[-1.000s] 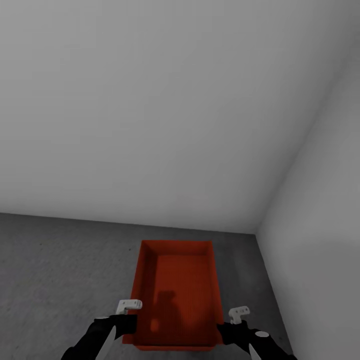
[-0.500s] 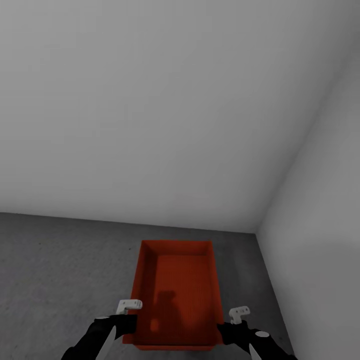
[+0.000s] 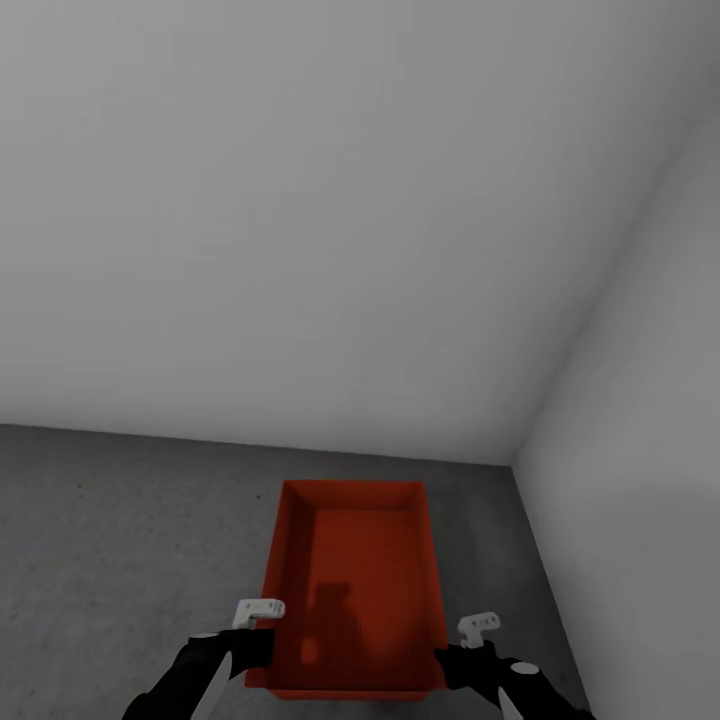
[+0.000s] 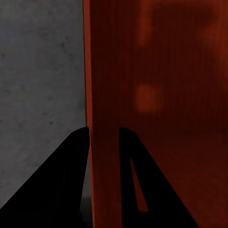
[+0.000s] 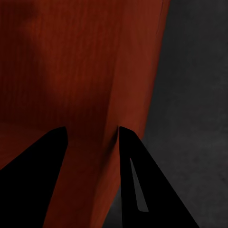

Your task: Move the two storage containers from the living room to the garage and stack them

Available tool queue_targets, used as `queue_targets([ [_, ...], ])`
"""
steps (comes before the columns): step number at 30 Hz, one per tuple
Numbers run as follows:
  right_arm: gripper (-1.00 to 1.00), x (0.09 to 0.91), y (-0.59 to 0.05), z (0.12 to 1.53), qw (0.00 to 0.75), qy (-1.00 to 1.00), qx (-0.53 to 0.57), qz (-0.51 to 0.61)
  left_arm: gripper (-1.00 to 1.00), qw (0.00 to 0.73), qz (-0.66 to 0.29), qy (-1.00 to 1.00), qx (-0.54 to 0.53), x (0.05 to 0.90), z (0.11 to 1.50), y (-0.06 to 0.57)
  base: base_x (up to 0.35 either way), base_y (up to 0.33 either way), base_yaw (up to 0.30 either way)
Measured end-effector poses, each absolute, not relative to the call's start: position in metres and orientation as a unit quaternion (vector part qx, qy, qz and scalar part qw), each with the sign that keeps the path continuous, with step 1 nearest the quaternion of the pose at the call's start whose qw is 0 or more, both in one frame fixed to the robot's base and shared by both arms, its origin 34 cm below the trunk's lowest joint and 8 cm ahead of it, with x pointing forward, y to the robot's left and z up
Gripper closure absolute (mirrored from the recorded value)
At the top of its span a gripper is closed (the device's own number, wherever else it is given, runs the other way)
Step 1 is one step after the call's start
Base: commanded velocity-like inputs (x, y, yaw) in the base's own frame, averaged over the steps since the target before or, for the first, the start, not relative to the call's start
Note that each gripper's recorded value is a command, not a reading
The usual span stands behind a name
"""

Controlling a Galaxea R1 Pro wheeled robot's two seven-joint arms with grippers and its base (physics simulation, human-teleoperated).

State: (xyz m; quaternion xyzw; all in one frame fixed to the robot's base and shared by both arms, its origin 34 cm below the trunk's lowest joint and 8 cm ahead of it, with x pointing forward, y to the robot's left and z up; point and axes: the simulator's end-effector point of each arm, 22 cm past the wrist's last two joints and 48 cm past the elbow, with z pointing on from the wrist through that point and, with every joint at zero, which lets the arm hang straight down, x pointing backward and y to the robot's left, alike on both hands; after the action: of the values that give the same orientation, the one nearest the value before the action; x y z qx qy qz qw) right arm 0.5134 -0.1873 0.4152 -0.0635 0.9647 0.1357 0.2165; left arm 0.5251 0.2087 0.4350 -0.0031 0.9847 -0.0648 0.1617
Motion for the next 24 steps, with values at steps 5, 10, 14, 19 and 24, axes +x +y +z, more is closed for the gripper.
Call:
queue_targets([
  [5,1.00,0.5125,-0.1904,0.4109,0.216,0.965,-0.065,0.133,1.00,0.161,-0.067,0.985,-0.005,0.5247,0.4314,0.2057,0.000,0.000,0.000],
  [10,1.00,0.5123,-0.1889,0.4107,0.216,0.965,-0.066,0.133,1.00,0.161,-0.067,0.985,-0.005,0.5246,0.4313,0.2071,0.000,0.000,0.000],
  [14,1.00,0.5123,-0.1885,0.4107,0.216,0.965,-0.066,0.133,1.00,0.161,-0.067,0.985,-0.004,0.5246,0.4313,0.2073,0.000,0.000,0.000],
  [19,1.00,0.5122,-0.1880,0.4107,0.216,0.965,-0.066,0.133,1.00,0.161,-0.067,0.985,-0.004,0.5246,0.4313,0.2078,0.000,0.000,0.000],
  [24,1.00,0.5122,-0.1883,0.4106,0.216,0.965,-0.066,0.133,1.00,0.161,-0.067,0.985,-0.004,0.5245,0.4313,0.2075,0.000,0.000,0.000],
])
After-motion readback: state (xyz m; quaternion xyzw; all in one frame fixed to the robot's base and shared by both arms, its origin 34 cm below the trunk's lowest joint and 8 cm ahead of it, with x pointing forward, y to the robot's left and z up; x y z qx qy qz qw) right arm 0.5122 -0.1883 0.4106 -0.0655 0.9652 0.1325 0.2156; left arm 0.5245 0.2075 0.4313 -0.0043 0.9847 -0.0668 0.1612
